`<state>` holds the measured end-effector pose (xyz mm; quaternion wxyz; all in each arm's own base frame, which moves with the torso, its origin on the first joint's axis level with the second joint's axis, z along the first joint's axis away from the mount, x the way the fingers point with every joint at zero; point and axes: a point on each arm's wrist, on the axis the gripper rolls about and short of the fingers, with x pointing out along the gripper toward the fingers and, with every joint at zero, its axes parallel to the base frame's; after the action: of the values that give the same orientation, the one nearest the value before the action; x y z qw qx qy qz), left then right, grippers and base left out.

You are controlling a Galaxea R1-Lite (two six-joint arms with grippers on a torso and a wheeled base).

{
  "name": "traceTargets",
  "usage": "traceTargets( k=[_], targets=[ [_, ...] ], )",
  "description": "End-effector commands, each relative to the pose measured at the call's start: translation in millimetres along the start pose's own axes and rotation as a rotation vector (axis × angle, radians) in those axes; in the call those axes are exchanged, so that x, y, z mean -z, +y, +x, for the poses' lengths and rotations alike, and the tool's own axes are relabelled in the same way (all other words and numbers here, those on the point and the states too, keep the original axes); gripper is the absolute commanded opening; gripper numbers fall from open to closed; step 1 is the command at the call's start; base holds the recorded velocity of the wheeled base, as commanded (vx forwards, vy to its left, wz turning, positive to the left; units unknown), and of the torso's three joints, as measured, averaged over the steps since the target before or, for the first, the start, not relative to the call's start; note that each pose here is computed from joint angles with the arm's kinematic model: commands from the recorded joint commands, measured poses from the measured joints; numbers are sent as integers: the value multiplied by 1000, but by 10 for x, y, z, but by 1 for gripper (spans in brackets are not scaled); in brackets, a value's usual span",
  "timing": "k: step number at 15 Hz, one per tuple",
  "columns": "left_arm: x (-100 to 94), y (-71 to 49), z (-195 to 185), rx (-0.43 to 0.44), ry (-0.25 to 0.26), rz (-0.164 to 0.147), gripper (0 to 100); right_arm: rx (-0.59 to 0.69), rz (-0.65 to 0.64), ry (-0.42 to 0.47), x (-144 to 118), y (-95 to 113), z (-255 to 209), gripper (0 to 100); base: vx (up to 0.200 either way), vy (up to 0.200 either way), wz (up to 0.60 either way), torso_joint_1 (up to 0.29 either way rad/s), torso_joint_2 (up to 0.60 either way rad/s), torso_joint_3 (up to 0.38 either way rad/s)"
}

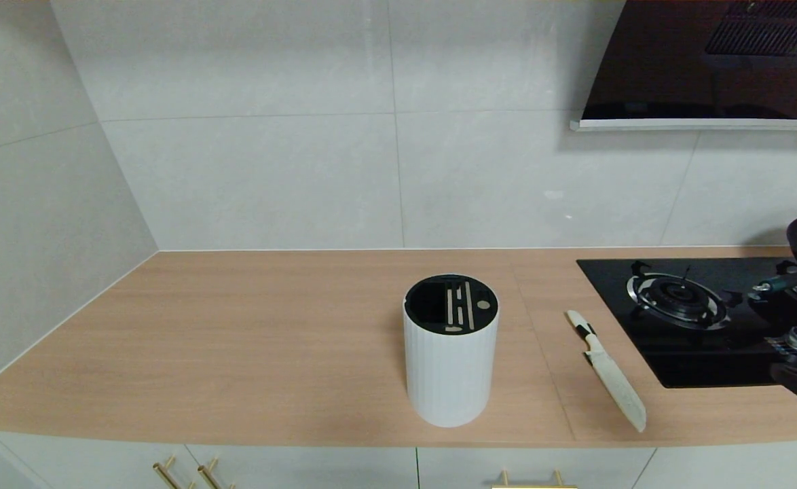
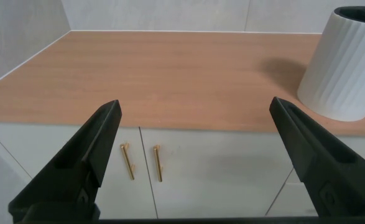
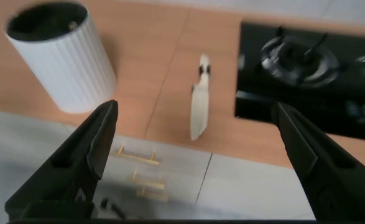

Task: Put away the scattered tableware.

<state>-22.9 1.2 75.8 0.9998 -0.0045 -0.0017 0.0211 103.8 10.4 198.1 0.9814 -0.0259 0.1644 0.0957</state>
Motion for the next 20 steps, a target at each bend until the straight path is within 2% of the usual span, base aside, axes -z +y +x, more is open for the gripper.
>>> traceTargets(
  k=[1, 4, 6, 7, 8, 11, 13, 17, 20],
  targets=[
    [0, 0, 0, -1, 0, 0, 100, -46, 5, 181, 9, -16, 825, 100, 0, 0, 0, 0, 0, 0],
    [0, 0, 0, -1, 0, 0, 100, -48, 8, 227, 81, -47, 1354, 100, 0, 0, 0, 0, 0, 0],
    [0, 0, 0, -1, 0, 0, 100, -51, 12, 297, 187, -71, 1759, 100, 0, 0, 0, 0, 0, 0],
    [0, 0, 0, -1, 0, 0, 100, -51, 12, 297, 187, -71, 1759, 100, 0, 0, 0, 0, 0, 0],
    [0, 0, 0, -1, 0, 0, 100, -52, 14, 329, 311, -83, 2023, 100, 0, 0, 0, 0, 0, 0],
    [0, 0, 0, -1, 0, 0, 100, -48, 12, 336, 510, -96, 2318, 100, 0, 0, 0, 0, 0, 0],
    [0, 0, 0, -1, 0, 0, 100, -46, 15, 388, 758, -104, 2580, 100, 0, 0, 0, 0, 0, 0],
    [0, 0, 0, -1, 0, 0, 100, -34, 12, 356, 940, -122, 2853, 100, 0, 0, 0, 0, 0, 0],
    [0, 0, 0, -1, 0, 0, 100, 6, 22, 362, 1039, -232, 3075, 100, 0, 0, 0, 0, 0, 0]
  ],
)
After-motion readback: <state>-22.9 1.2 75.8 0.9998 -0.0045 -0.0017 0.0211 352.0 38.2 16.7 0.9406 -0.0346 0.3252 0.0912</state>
